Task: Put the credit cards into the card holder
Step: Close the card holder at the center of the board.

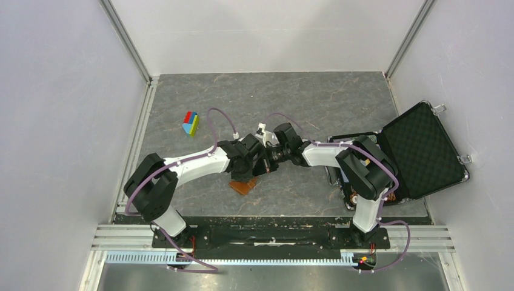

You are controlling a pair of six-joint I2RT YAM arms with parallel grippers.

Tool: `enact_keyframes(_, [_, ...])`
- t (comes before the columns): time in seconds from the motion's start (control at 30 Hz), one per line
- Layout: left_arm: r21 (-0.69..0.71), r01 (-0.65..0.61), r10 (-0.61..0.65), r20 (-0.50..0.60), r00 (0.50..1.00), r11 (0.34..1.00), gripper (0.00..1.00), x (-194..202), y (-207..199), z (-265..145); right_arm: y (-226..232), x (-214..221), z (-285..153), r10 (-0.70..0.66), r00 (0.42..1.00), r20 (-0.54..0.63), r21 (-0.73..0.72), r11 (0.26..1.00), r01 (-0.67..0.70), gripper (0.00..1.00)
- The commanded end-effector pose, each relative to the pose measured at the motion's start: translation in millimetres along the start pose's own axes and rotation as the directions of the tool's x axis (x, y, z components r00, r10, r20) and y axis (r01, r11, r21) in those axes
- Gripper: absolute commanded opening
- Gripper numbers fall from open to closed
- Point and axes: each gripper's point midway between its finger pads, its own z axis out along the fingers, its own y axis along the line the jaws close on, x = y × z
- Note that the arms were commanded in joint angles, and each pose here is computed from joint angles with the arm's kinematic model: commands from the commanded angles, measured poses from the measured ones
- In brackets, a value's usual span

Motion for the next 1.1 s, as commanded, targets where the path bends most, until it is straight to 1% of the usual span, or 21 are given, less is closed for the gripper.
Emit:
enact_keyframes(0.0, [-0.092,0.006,-0.007,-0.013,1.000,0.996,0.02,8,22,8,8,-9,11,-0.003,1.000,0.002,-0.043,0.999,0.003,0.00])
enact_keyframes(0.3, [-0.109,0.025,-0.028,-0.023,0.999,0.994,0.02,14,28,11,-19,8,35,0.010,0.997,-0.082,0.038,0.999,-0.007,0.00])
enact_keyframes(0.47, [-0.111,0.053,-0.057,-0.039,0.998,0.992,0.02,19,33,17,-30,20,42,-0.004,0.993,-0.122,0.087,0.996,0.014,0.00])
enact_keyframes(0.67, [-0.075,0.114,-0.119,-0.062,0.991,0.991,0.02,25,41,29,-61,34,43,0.014,0.986,-0.167,0.243,0.970,0.027,0.00])
enact_keyframes(0.83, [-0.015,0.155,-0.155,-0.092,0.984,0.988,0.02,27,39,38,-86,53,42,0.026,0.973,-0.230,0.373,0.926,0.064,0.00])
enact_keyframes(0.93, [0.011,0.175,-0.173,-0.107,0.979,0.984,0.02,27,40,42,-89,56,41,0.025,0.969,-0.247,0.381,0.922,0.073,0.00])
enact_keyframes(1.07, [0.044,0.184,-0.178,-0.118,0.977,0.982,0.02,26,38,40,-68,33,41,-0.026,0.976,-0.214,0.322,0.942,0.095,0.00])
